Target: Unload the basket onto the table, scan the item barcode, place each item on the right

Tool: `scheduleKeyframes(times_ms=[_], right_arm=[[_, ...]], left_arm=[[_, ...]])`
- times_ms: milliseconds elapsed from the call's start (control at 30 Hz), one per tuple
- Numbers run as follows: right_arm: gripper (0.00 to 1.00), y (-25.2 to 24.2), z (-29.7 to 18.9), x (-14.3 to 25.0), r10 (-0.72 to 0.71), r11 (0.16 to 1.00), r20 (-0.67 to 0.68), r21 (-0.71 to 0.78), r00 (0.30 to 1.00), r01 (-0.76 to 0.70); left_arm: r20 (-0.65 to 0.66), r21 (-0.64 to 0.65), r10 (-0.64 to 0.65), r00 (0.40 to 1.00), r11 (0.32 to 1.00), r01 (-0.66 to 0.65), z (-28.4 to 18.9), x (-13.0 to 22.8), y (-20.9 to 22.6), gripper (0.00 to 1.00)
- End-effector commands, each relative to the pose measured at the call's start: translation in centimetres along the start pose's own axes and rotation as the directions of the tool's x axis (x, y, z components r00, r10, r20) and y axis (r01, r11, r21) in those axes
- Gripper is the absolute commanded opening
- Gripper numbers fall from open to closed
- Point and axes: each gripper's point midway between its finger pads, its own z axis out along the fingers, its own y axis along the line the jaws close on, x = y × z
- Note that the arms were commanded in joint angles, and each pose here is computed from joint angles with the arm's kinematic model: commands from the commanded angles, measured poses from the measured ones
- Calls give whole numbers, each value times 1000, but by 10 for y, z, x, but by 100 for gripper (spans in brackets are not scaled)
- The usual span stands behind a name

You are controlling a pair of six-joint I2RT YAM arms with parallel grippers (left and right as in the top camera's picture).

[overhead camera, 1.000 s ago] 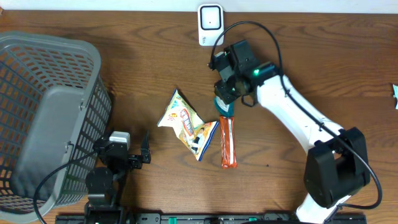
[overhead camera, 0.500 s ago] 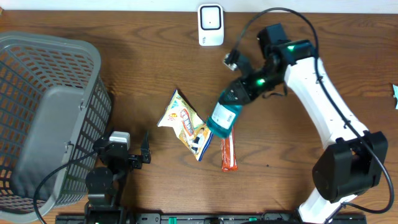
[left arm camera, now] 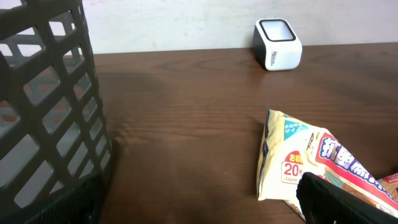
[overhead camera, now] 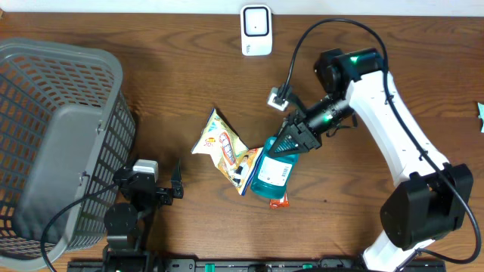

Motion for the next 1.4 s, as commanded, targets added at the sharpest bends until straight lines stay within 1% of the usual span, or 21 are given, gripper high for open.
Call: scheduleKeyframes(times_ms=[0,200,267,333,367,433,467,500,567,633,800,1000,1133,1200,1267,1333,1367], right_arm=[[2,28,0,-18,-141,988,74,-47,987,145],[2,23,14,-23,-246,969,40,-14,968,247],[2,16,20,-26,-272,962,12,19,962,272],[2,3,27,-30,-272,958,-35,89,962,274],[2,-9,29,-33,-251,955,-62,148,966,257],[2,-44,27,-42,-152,920,-98,349,983,177],[2,-61,22,-48,-105,880,-96,455,990,137],[2,-74,17,-52,-78,840,-90,531,993,114],[2,-93,8,-62,-62,750,-79,654,995,99],[2,-97,10,-69,-69,729,-69,678,995,98],[2,-104,28,-68,-44,745,-62,663,997,74],[2,-134,44,-66,-40,734,-9,678,999,35],[2,-154,39,-77,-93,673,37,738,995,35],[2,-163,32,-84,-100,630,76,777,992,4],[2,-166,30,-86,-105,616,88,788,991,-4],[5,-166,31,-85,-97,618,92,786,991,-12],[10,-166,31,-84,-91,619,94,785,991,-18]], left_arm=[[-37,-3,-9,999,1000,9,2,16,1,98],[-37,-3,-9,999,1000,9,2,16,1,98],[-37,-3,-9,999,1000,9,2,16,1,98],[-37,-3,-9,999,1000,9,2,16,1,98],[-37,-3,-9,999,1000,9,2,16,1,98],[-37,-3,-9,999,1000,9,2,16,1,98],[-37,-3,-9,999,1000,9,2,16,1,98],[-37,-3,-9,999,1000,9,2,16,1,98],[-37,-3,-9,999,1000,9,2,16,1,98],[-37,-3,-9,999,1000,9,2,16,1,98],[-37,-3,-9,999,1000,9,2,16,1,98],[-37,-3,-9,999,1000,9,2,16,1,98],[-37,-3,-9,999,1000,9,2,16,1,98],[-37,-3,-9,999,1000,9,2,16,1,98],[-37,-3,-9,999,1000,9,2,16,1,98],[-37,-3,-9,999,1000,9,2,16,1,98],[-37,-3,-9,999,1000,9,2,16,1,98]])
